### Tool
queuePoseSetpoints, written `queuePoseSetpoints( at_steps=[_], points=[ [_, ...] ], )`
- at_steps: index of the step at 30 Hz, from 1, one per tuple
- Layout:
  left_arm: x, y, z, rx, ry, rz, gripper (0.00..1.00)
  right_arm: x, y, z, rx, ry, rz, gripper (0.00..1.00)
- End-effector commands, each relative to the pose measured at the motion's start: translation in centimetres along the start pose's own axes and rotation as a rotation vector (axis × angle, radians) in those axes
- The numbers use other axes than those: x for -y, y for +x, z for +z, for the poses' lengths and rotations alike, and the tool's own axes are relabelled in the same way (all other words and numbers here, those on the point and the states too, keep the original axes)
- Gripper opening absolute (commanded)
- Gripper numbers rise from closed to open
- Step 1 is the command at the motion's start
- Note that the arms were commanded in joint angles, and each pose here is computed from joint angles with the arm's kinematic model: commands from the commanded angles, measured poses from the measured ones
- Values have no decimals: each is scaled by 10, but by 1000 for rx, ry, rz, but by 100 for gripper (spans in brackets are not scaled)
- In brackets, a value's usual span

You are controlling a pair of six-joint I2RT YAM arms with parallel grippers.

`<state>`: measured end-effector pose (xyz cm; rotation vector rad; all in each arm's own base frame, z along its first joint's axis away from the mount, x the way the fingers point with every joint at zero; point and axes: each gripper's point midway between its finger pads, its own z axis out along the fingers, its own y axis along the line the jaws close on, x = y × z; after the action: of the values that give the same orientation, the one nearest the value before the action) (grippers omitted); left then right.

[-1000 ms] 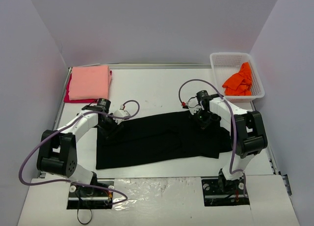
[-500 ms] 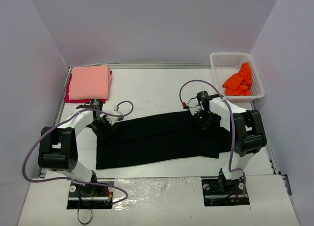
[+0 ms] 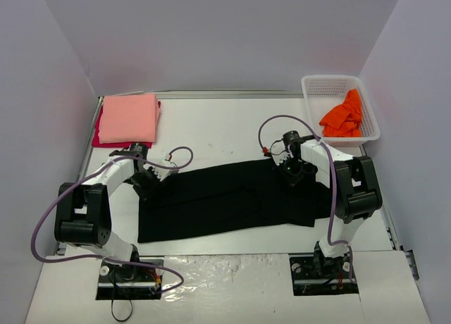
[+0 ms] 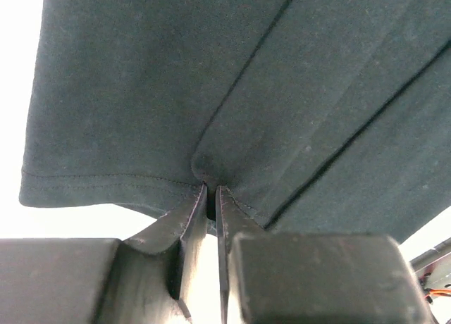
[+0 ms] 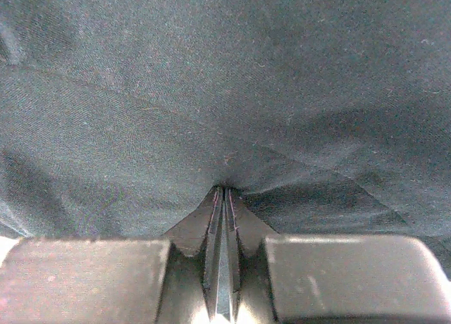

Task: Fold and stack the t-shirts
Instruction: Fold the other side of the tshirt into a rectangle

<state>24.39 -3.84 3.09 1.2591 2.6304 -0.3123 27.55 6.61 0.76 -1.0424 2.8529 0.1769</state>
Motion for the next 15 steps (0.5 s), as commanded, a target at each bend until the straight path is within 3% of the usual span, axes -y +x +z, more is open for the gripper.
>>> queuePoseSetpoints(
  at_steps=[1,10,15],
  points=[
    [4,0,-13,15,-7,14,8,1,16,5,-70,-1,17,3],
    [6,-5,-32,63,-57,29,13,3,19,7,-81,-1,26,2],
    [11,-6,-40,97,-68,47,8,3,19,8,-83,-2,28,2]
  ],
)
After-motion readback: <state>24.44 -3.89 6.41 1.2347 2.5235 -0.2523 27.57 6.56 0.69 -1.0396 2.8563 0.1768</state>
